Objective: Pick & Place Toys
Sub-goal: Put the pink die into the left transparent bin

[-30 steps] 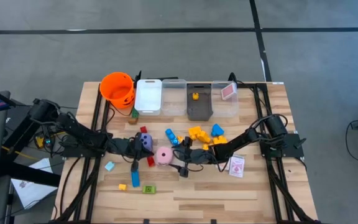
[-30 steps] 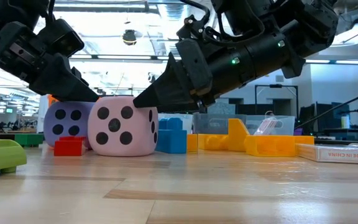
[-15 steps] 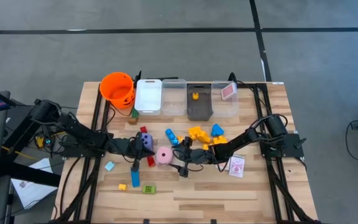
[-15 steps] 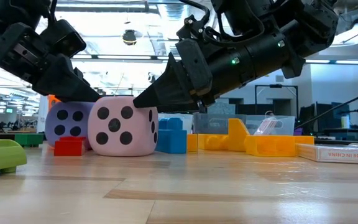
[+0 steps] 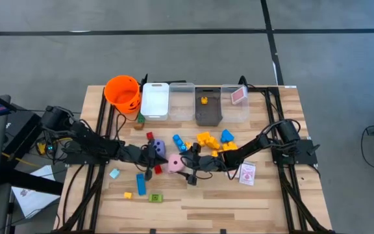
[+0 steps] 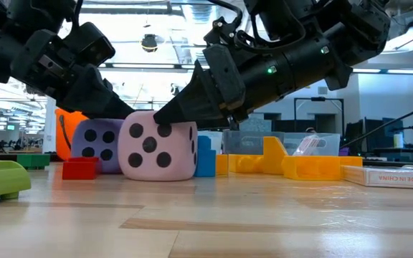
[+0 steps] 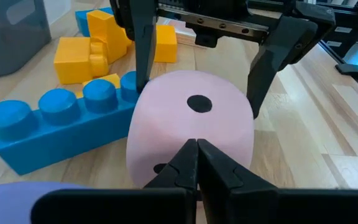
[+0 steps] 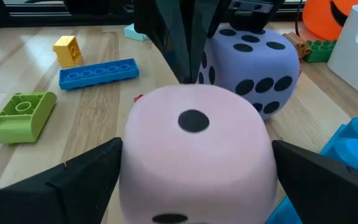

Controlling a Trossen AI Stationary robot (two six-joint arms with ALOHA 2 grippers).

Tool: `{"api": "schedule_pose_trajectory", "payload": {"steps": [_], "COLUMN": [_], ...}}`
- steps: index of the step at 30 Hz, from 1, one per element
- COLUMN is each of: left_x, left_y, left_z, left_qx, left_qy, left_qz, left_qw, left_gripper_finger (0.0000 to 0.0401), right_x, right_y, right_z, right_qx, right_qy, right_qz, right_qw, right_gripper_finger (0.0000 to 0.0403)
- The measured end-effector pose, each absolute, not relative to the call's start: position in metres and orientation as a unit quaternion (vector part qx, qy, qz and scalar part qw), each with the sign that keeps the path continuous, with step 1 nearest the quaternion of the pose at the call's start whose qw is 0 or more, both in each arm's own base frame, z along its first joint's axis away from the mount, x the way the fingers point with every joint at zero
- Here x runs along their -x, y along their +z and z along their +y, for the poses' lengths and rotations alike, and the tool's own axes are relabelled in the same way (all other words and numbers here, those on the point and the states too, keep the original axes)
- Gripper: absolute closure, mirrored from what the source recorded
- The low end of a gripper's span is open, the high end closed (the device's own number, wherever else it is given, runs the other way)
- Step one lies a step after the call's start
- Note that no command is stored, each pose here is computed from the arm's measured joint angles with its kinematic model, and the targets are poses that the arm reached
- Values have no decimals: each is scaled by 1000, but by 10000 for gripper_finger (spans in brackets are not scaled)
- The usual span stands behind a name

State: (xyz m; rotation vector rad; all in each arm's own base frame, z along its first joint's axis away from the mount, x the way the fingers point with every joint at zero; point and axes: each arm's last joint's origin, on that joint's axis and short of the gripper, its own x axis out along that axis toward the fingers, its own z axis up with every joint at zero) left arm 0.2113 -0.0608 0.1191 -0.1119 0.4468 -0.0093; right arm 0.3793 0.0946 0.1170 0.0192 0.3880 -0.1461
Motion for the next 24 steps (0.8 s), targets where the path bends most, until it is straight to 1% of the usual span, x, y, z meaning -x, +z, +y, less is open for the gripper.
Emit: {"api": "schedule_pose_trajectory", "payload": {"steps": [8, 12, 18, 24], "left_x": [-208, -205, -197, -196], "left_y": [129, 147, 157, 158], "left_z": [-61, -60, -57, -56], "left_qx": [42, 45, 41, 38], "left_qy": [-25, -30, -27, -24], "left_qz": [208, 169, 166, 168], "left_qw": [977, 984, 985, 985], "left_gripper_finger": [401, 401, 401, 401], "right_x": [-380, -380, -378, -378], "right_y": [117, 115, 112, 111], "right_z": [92, 89, 89, 87], "right_qx": [-11, -7, -8, -9], "right_qy": [-76, -80, -81, -75], "right_qz": [191, 203, 225, 228], "right_qw": [979, 976, 971, 971], "right_gripper_finger": [3, 3, 3, 3]}}
